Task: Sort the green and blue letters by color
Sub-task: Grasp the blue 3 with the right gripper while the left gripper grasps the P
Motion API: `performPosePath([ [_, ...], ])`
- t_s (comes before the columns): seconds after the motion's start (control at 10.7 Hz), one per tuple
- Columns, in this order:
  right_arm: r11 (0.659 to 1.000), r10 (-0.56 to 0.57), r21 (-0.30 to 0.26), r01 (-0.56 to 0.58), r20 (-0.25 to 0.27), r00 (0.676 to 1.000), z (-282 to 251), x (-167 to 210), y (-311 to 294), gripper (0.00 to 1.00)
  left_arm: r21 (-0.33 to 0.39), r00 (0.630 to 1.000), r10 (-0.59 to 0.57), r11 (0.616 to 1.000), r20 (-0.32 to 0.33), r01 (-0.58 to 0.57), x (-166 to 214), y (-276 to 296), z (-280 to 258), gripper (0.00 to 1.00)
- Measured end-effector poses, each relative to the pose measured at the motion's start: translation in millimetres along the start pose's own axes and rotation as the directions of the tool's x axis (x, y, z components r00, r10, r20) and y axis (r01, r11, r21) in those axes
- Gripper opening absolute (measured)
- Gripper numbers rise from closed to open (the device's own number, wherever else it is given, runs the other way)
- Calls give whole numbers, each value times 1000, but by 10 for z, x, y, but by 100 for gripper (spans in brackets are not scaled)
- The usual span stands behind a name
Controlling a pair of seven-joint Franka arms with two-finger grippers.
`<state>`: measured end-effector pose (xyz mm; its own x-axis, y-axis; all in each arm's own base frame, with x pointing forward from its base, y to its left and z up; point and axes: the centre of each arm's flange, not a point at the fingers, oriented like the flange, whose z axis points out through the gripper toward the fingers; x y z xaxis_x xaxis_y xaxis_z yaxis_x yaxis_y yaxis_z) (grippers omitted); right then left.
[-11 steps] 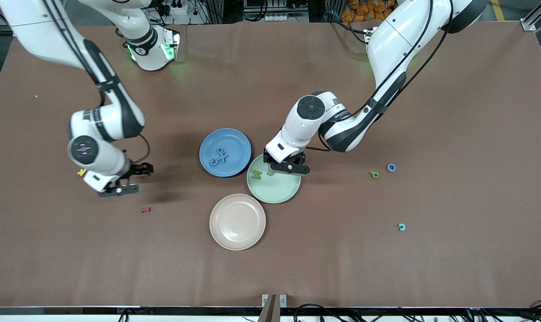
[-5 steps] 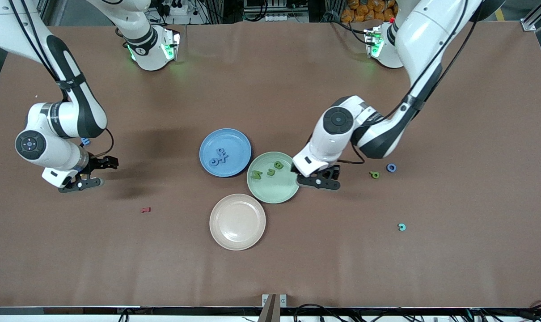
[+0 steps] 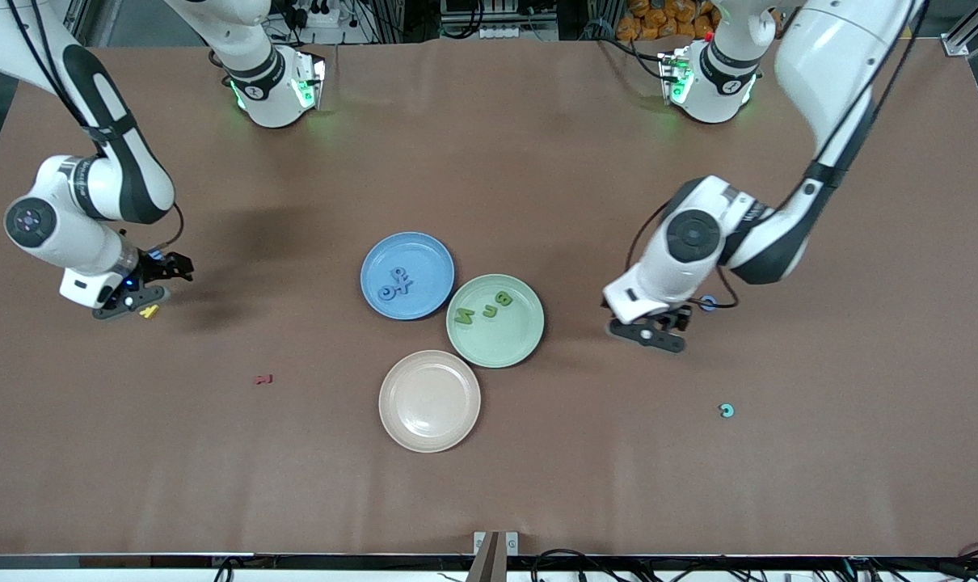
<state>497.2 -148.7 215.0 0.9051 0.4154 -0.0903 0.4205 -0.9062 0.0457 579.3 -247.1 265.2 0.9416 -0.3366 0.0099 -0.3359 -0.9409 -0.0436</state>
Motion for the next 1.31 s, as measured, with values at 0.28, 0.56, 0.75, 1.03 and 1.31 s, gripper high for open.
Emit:
performPosePath([
  [0.28,996,-92,6,92,-26,995,236,-542,255,100,-68,1000,-14,998,2,15,-269,-718,197,100],
  [0.56,993,-118,20,118,-25,993,357,-883,392,100,-94,1000,-12,996,8,12,-451,-710,406,95],
  [0.75,994,-109,25,110,-31,994,439,-1075,426,100,-111,1000,-20,994,12,21,-518,-734,524,90],
  [1.03,993,-109,32,110,-35,993,512,-1132,339,100,-99,1000,0,995,19,2,-600,-821,664,85],
  [1.31,993,-108,40,110,-31,994,540,-1155,309,100,-105,1000,-2,994,17,3,-620,-902,763,75],
])
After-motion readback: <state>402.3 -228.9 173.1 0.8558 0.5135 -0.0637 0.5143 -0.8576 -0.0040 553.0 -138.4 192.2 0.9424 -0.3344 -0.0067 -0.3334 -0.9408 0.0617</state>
